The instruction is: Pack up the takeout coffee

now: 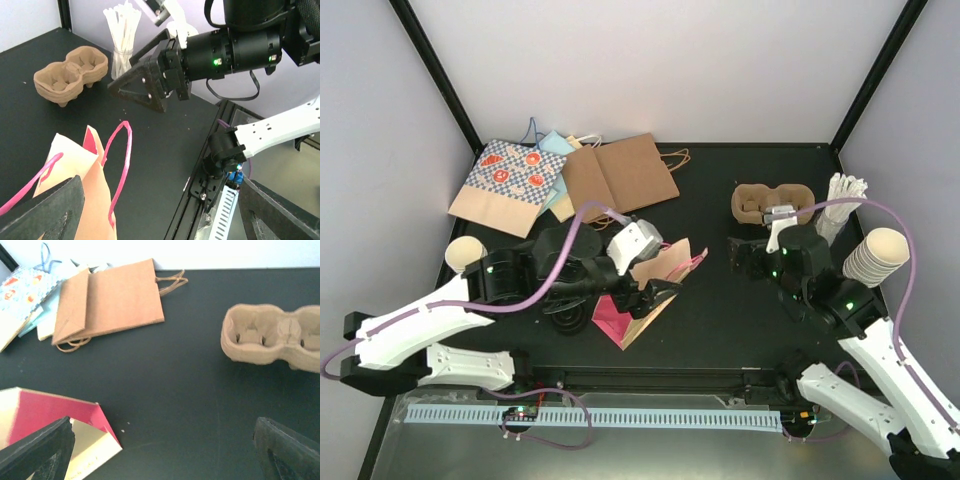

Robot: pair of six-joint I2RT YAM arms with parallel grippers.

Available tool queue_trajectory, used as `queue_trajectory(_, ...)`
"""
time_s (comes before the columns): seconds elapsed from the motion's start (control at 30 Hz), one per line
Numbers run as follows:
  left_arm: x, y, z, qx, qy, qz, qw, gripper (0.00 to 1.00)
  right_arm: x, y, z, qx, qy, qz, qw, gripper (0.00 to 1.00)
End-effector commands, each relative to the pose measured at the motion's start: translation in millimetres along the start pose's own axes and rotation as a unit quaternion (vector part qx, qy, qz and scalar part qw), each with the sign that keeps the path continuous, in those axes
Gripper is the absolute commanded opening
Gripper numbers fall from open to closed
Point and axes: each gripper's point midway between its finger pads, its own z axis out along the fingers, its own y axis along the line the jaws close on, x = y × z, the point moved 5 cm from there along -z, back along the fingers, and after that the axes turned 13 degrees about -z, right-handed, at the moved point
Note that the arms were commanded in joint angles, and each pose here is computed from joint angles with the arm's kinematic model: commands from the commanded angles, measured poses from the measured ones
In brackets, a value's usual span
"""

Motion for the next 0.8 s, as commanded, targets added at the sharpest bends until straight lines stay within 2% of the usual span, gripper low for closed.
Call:
queue_trajectory(0.0, -7.5, -5.3, 7.3, -0.036, 0.005, 0.010, 0.999, 0.87, 18.6, -7.2, 8.0, 0.028, -0.019, 0.010, 0.999, 1.00)
queue_trajectory(0.2, -11.0, -6.9, 15.5, -0.090, 0.043, 0.032, 0.995, 0.87, 49.3, -13.1, 35.2, 0.073, 0.058, 0.017, 0.996, 1.00)
queue_trajectory(0.4, -8.4, -9.2, 34.1, -0.126, 0.093, 0.041, 0.987, 0.81, 51.9, -9.3, 43.2, 0.057, 0.060, 0.060, 0.995, 1.00)
queue_trajectory(0.53, -4.3, -10.8, 46.9, -0.133, 0.112, 0.038, 0.984, 0.80, 64.9, -5.7, 53.9, 0.029, 0.074, 0.092, 0.993, 1.00)
queue_trajectory(0.67, -3.2, -7.9, 59.3, -0.156, 0.128, 0.045, 0.978, 0.73, 75.8, -6.7, 61.2, 0.018, 0.087, 0.112, 0.990, 1.00)
queue_trajectory(0.77, -5.3, -4.9, 65.5, -0.179, 0.132, 0.050, 0.974, 0.72, 77.2, -7.9, 59.6, 0.020, 0.086, 0.112, 0.990, 1.00)
